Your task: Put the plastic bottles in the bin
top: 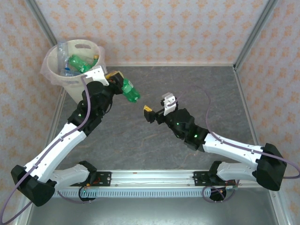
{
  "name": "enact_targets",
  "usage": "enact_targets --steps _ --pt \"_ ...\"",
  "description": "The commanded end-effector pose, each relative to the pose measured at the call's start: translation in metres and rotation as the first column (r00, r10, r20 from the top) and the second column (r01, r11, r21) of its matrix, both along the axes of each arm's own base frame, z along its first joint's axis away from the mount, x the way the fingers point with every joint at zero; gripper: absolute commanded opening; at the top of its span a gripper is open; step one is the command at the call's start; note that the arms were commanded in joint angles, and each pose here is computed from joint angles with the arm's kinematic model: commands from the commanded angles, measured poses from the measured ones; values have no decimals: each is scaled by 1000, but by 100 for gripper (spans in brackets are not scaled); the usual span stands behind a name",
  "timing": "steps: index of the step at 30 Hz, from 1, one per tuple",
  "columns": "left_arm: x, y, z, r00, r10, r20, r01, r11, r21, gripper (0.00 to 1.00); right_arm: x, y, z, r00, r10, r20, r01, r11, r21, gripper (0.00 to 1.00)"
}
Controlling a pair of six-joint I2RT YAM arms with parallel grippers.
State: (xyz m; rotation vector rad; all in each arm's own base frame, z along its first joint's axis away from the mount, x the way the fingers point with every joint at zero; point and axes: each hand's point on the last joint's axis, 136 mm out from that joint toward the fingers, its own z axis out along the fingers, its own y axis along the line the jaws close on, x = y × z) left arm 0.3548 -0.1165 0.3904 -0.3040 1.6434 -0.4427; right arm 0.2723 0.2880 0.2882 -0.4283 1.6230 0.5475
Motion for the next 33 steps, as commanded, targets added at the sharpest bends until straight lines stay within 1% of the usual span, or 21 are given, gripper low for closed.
enact_targets --steps 1,4,8,11,15,19,22,24,27,30,33 --pt "-5 50 30 970 239 36 -241 952 189 27 -1 -9 15 999 -36 24 34 998 60 100" --pt "-7 72 53 936 344 70 -350 905 241 27 -4 -13 22 999 -36 31 33 995 99 100" --pt "-13 97 84 890 439 126 -457 850 261 27 -9 -17 32 999 -24 44 18 991 136 100" --pt "-16 117 103 840 516 168 -542 798 263 27 -12 -16 38 999 -5 48 -2 988 151 100" --pt "-11 141 115 786 587 194 -617 736 279 27 -16 -16 43 999 16 48 -24 985 172 100" --pt "3 160 122 738 639 215 -671 668 322 27 -19 -17 42 999 29 45 -37 983 179 100" --pt "19 173 123 714 667 211 -695 641 326 27 -21 -17 41 999 33 41 -40 983 181 100" --pt "31 179 122 711 670 214 -700 644 308 27 -21 -17 39 999 38 36 -44 983 181 100" --pt "53 190 120 719 663 208 -694 668 270 27 -22 -17 36 999 44 30 -49 983 179 100" --pt "83 204 109 744 649 160 -667 709 227 26 -23 -17 32 999 47 23 -50 983 178 100" --pt "111 210 99 777 617 124 -628 751 204 27 -24 -20 28 999 40 21 -43 984 174 100"
